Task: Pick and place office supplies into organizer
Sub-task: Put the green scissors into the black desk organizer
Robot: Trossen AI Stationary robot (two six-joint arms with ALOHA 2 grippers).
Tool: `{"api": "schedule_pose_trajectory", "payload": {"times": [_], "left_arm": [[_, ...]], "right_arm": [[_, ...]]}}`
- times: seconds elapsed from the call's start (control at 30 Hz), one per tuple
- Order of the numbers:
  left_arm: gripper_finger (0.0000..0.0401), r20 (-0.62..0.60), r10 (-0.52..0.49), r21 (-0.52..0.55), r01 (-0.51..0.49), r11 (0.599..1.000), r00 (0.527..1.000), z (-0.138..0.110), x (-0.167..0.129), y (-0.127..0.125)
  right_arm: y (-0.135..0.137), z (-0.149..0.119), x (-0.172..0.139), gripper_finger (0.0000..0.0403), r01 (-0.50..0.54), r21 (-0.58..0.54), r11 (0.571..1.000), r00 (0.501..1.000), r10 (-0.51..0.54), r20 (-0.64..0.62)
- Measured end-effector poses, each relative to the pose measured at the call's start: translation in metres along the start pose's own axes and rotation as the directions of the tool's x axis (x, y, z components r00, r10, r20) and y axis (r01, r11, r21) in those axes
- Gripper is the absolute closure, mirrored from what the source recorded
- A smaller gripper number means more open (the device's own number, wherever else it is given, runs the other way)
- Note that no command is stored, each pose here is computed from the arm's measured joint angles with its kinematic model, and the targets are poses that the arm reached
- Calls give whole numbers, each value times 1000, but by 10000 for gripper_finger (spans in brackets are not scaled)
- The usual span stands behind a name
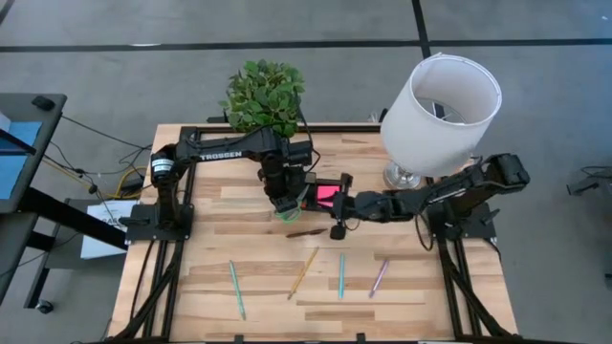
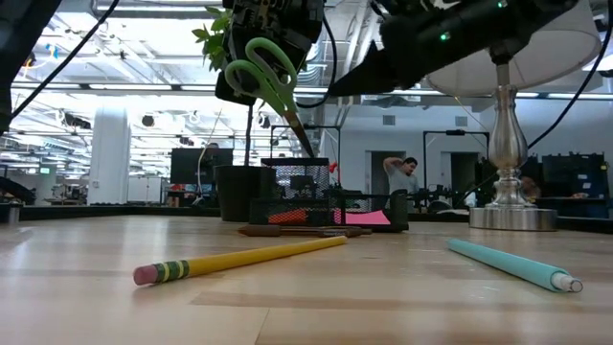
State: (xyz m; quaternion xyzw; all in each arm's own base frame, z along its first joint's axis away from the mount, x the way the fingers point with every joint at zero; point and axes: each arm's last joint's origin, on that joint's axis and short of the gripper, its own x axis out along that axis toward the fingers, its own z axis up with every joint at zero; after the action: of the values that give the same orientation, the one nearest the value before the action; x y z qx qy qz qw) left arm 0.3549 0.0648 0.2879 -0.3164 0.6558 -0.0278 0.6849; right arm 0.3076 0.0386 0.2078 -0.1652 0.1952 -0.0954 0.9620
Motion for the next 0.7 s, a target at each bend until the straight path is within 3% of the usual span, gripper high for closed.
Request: {"api": "schedule_pose_trajectory", "payload": {"times": [0.23,0.5,0.7], "left_arm": [[388,1,0,7,0,1000,1000,0,0,0],[388,2,1,8,-1,1000,1000,0,0,0],[388,3,1,8,-1,1000,1000,0,0,0]], "right_arm": [[12,17,10,364,-45,-200,979,999,45,-4],[27,40,16,298,-32,-262,964,999,40,25],[32,39,33,252,-18,-275,961,1000,20,5]]}}
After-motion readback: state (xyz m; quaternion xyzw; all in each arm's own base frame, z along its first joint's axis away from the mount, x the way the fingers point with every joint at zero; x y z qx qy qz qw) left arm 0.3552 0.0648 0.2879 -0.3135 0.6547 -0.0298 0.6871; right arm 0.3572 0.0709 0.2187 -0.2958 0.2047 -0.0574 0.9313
